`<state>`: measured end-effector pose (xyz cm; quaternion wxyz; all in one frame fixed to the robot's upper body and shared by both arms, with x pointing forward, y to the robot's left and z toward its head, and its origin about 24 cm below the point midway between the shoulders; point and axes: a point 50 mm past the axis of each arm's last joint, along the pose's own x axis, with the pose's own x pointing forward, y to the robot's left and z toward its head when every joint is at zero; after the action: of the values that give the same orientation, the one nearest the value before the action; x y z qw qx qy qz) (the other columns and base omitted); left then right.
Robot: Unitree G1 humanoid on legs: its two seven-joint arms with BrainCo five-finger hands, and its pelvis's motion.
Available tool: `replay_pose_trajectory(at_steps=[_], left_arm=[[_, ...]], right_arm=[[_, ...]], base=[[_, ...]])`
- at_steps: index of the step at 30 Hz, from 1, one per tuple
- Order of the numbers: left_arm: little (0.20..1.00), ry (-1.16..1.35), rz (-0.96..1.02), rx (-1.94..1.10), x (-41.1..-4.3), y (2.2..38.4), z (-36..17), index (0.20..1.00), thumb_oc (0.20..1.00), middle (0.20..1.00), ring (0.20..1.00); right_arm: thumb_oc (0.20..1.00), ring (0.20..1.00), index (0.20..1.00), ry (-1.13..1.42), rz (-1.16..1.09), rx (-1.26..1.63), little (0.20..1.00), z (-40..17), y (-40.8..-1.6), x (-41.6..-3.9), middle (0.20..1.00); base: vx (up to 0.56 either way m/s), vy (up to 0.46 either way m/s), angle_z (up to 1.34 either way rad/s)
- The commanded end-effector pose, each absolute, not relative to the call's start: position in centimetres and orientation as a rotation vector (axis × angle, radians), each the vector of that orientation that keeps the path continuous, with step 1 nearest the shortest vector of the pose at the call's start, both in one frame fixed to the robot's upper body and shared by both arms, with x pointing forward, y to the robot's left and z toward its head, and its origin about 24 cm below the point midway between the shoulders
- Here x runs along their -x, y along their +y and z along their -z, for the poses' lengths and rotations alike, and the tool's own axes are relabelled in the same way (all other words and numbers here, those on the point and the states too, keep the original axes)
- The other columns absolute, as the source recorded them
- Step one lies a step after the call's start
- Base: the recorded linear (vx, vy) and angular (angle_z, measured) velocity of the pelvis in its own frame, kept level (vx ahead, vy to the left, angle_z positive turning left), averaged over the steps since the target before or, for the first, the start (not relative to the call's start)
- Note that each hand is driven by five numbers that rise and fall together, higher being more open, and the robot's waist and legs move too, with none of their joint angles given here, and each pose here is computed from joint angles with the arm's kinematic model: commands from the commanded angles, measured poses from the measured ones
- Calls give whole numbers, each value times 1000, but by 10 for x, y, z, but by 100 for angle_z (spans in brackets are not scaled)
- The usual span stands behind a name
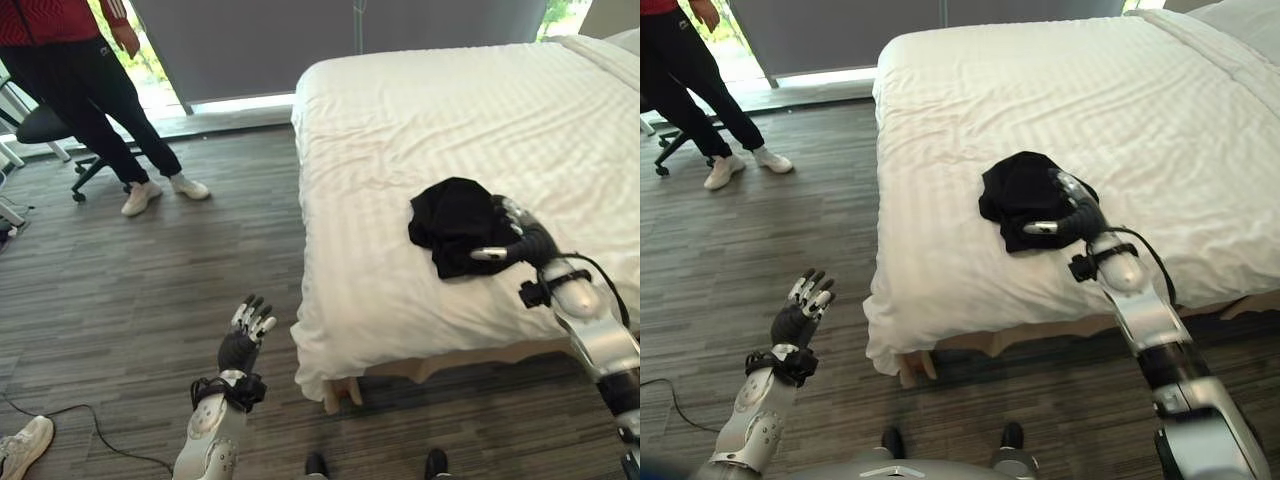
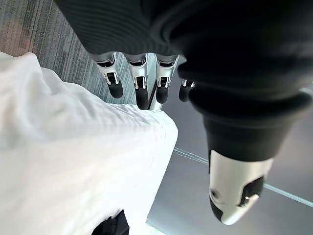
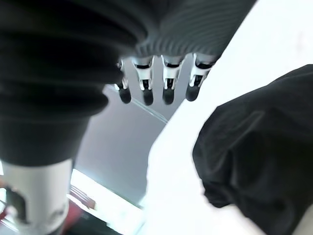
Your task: Pick up bed clothes into laundry basket.
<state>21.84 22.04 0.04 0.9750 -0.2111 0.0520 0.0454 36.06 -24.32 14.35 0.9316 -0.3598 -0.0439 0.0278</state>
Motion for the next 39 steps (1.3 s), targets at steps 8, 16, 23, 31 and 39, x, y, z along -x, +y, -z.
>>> replay_pose_trajectory(at_steps=[8, 16, 23, 31, 39], left_arm=[[1000, -57, 7, 370, -232, 232, -41, 1000, 1000, 1000, 1000], [1000, -81, 28, 342, -233, 230, -49, 1000, 1000, 1000, 1000], [1000, -130, 13, 349, -226, 238, -59, 1000, 1000, 1000, 1000], [1000, -178, 27, 357, -229, 231, -69, 1000, 1000, 1000, 1000], [1000, -221, 88, 375, -238, 209, -78, 1000, 1000, 1000, 1000]], right_arm=[[1000, 1000, 1000, -319, 136, 1030, 1000, -275, -194, -419, 1000], [1000, 1000, 1000, -276, 280, 1189, 1000, -303, -212, -421, 1000], [1000, 1000, 1000, -281, 502, 1467, 1000, -368, -252, -398, 1000], [1000, 1000, 1000, -224, 557, 1595, 1000, -363, -273, -393, 1000], [1000, 1000, 1000, -47, 338, 1592, 1000, -276, -256, -416, 1000]], base=[[-11, -9, 5], [-4, -8, 2], [-22, -21, -2], [-7, -37, -13], [-2, -16, -15]])
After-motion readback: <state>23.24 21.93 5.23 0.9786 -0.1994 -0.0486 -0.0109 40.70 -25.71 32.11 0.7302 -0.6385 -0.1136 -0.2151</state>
